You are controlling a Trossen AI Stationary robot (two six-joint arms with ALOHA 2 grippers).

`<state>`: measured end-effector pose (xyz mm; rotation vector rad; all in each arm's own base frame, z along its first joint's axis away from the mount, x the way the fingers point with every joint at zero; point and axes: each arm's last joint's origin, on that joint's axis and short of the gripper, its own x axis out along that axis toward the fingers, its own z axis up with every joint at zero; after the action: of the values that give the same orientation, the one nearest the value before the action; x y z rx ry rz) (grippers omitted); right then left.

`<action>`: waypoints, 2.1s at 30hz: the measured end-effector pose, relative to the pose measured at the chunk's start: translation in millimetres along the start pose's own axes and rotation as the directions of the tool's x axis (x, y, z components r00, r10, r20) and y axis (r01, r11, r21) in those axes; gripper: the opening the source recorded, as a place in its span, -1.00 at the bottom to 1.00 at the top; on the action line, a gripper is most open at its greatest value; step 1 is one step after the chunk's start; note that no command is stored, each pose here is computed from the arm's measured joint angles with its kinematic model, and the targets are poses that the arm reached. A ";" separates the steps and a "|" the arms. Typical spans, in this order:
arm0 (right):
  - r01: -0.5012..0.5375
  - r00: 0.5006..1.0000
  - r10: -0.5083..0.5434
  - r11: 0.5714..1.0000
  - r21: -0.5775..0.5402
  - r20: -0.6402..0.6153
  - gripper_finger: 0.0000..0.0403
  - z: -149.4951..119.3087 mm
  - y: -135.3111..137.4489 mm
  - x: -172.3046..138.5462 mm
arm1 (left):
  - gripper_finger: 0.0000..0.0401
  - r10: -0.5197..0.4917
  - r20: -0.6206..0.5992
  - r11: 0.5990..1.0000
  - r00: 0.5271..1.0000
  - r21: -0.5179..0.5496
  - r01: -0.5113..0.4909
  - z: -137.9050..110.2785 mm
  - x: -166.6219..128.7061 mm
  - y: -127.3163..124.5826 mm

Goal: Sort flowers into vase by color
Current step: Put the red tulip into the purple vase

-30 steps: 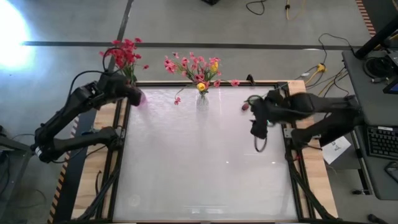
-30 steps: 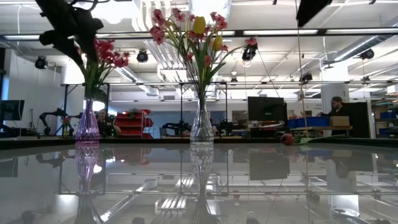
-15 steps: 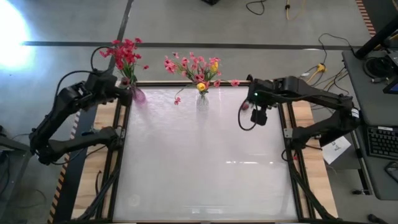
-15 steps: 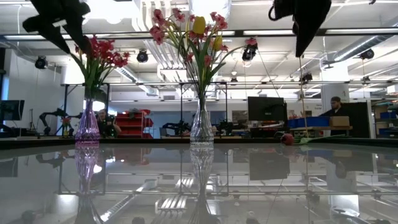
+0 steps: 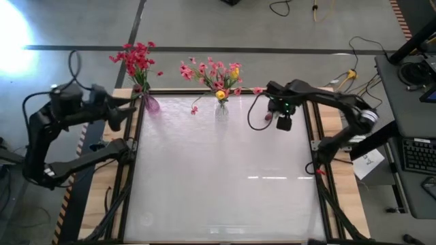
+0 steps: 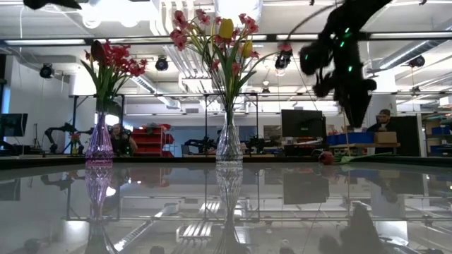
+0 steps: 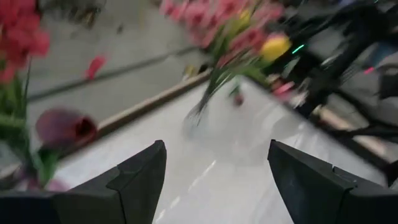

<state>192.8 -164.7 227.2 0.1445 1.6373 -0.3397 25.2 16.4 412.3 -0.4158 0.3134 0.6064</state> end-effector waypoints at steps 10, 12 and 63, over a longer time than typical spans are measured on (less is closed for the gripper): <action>0.123 0.990 -0.136 0.954 -0.275 -0.028 -0.05 24.3 -54.1 59.6 | 0.34 -0.048 0.117 0.999 0.992 -0.013 0.050 -27.1 -25.4 1.0; 0.118 0.992 -0.124 0.966 -0.228 -0.013 -0.10 24.5 -61.2 67.0 | 0.33 -0.048 0.118 0.998 0.992 -0.022 0.051 -33.3 -28.5 1.9; -0.481 0.102 0.466 0.796 -0.367 0.879 -0.96 19.2 165.7 -185.2 | 0.12 -0.432 0.172 0.856 0.885 0.388 0.342 -2.9 101.6 -112.2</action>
<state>278.1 6.3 387.2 0.3927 0.2495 0.1193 171.8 -19.4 400.8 -0.0486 0.0789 0.1884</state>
